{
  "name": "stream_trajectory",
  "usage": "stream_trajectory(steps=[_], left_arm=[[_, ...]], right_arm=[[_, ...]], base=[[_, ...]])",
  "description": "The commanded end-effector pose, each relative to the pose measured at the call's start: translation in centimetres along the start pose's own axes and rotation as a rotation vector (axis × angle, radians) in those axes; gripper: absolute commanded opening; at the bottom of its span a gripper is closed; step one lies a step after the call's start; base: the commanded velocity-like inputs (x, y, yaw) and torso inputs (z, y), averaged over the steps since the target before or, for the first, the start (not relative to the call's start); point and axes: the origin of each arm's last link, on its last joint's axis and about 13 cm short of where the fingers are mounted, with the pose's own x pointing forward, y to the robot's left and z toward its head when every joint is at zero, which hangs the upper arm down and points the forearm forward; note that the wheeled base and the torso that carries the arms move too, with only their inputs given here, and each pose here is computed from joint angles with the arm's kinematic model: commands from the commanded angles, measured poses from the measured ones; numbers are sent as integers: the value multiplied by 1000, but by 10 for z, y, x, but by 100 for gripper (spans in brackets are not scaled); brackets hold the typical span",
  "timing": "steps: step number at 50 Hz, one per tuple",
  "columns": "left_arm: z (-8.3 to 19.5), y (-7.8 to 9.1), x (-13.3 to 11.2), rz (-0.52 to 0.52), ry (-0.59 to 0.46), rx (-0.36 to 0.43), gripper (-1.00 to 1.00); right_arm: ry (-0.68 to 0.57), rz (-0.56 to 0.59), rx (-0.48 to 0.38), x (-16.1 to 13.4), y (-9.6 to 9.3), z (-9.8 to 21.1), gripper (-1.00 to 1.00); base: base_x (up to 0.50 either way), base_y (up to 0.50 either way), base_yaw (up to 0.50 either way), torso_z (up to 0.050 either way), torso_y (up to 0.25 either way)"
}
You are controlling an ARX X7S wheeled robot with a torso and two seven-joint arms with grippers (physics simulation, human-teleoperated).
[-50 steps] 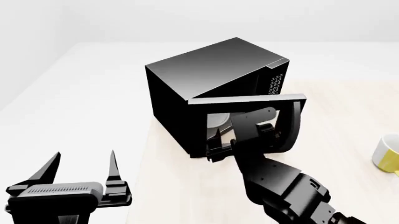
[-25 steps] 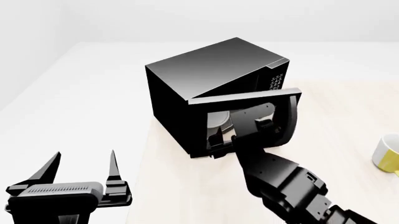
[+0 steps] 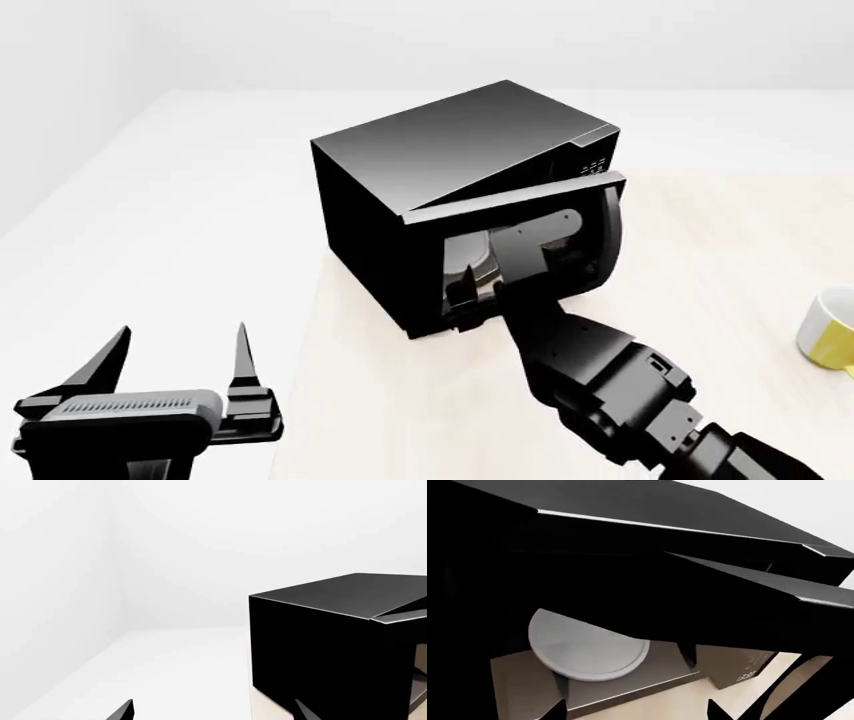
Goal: Close the microwave.
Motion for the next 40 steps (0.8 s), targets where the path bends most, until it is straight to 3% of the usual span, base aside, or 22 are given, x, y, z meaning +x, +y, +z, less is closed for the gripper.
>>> stream_trajectory(steps=[1,40], left_arm=[[0,0,0,1,0,0,100],[1,0,0,-2,0,-2,100]], right_arm=[[-16,-42,-53,8,-10,5,100],[-49,-31,-158,21,-16,19,100]], base=[[0,0,0,0,0],[0,0,0,0,0]])
